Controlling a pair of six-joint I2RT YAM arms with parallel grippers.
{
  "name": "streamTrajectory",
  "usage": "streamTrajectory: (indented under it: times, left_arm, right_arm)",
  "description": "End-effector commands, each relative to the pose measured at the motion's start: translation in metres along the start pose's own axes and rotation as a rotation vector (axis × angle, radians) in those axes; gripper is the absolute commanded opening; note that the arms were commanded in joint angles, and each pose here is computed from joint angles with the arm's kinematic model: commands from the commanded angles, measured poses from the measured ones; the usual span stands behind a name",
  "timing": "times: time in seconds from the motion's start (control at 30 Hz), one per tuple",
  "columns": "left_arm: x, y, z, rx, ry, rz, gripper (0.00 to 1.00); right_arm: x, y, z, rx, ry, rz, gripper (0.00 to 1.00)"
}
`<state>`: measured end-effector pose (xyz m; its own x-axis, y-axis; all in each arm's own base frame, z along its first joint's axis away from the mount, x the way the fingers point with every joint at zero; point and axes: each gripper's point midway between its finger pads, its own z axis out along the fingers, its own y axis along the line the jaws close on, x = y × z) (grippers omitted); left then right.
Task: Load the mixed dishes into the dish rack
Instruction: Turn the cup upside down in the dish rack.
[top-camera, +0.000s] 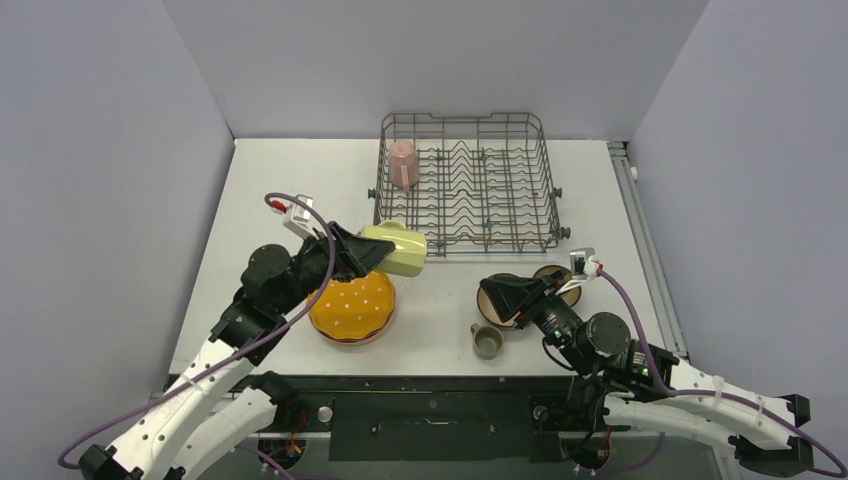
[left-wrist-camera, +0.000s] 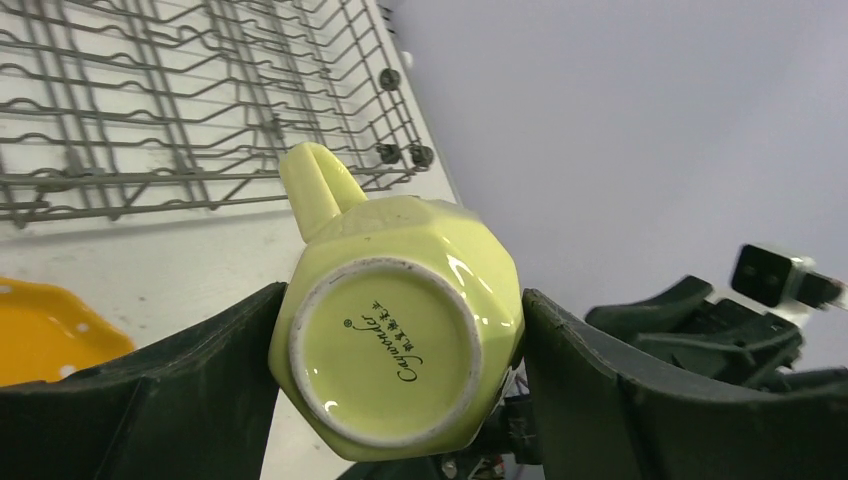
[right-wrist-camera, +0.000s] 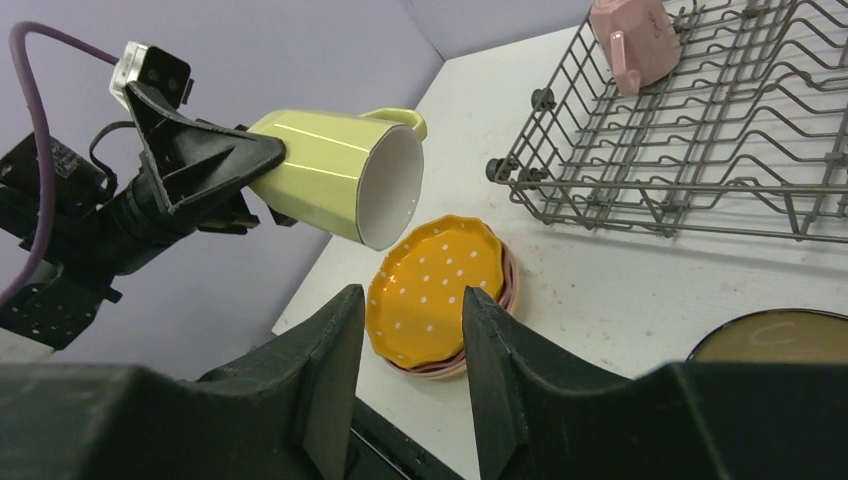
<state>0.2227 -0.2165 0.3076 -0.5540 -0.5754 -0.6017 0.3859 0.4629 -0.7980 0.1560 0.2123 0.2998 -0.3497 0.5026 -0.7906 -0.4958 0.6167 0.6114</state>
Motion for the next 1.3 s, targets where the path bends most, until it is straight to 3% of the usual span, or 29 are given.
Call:
streamTrajectory:
  times: [0.0,0.77,1.27]
  left_arm:
    - [-0.046,-0.021,0.005,-0.021,-0.133,0.114,0.0]
    - [-0.079,0.032,0.091,-0.568,-0.211,0.357,0.0]
    - [-0.093,0.046,0.146,-0.801,-0.306,0.485,0.0]
  right_arm:
    - [-0.011,-0.007,-0.006,0.037,-0.017,-0.031,0.37]
    - [-0.005,-0.016,-0.011,0.061,0.019,-0.087,0.37]
    - [-0.001,-0.016,-0.009,0.057,0.034,-0.109,0.38]
